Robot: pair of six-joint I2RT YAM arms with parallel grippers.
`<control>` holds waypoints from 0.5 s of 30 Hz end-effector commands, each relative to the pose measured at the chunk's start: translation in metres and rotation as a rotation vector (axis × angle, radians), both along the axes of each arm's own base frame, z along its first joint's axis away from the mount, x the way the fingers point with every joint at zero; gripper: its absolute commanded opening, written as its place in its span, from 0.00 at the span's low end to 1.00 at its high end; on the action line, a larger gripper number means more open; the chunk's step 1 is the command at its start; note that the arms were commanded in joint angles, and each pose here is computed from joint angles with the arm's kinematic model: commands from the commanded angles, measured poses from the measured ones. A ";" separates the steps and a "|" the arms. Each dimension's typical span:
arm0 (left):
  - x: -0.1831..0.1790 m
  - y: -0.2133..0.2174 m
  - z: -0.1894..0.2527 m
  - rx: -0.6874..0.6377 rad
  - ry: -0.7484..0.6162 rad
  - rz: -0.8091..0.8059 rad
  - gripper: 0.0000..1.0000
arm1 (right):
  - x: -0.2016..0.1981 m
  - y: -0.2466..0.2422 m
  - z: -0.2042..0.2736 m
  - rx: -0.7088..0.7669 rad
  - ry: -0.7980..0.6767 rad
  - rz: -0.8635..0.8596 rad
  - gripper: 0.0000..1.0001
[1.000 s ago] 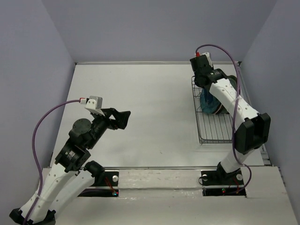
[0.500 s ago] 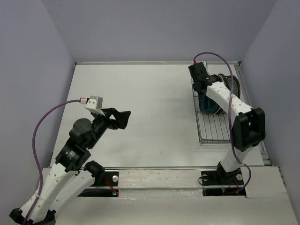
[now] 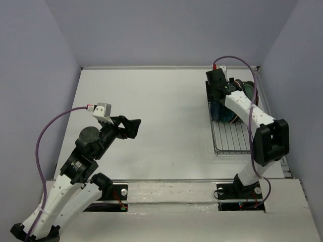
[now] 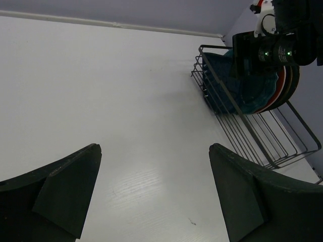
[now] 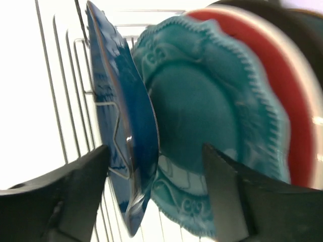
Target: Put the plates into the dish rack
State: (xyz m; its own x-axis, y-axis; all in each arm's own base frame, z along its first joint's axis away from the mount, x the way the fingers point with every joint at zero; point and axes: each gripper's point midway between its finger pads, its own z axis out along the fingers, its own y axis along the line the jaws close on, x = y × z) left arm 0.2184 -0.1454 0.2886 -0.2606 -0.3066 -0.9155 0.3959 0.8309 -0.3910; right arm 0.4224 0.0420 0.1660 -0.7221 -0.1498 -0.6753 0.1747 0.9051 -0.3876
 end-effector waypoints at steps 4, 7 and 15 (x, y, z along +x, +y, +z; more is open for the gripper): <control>0.006 0.002 0.003 0.001 -0.018 0.026 0.99 | -0.010 0.000 0.115 0.192 -0.359 -0.032 0.93; 0.008 0.005 0.003 0.001 -0.018 0.045 0.99 | -0.028 0.012 0.151 0.318 -0.455 0.046 0.94; 0.012 0.004 0.018 -0.035 -0.034 0.059 0.99 | -0.108 0.046 0.236 0.610 -0.709 0.357 1.00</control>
State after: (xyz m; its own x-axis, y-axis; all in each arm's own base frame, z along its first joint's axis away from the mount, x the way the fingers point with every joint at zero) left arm 0.2241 -0.1429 0.2849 -0.2634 -0.3094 -0.9137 0.3638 0.8454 -0.3911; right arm 0.3410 0.0630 0.3657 -0.2088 0.1603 -0.9647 0.0714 0.9863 0.1485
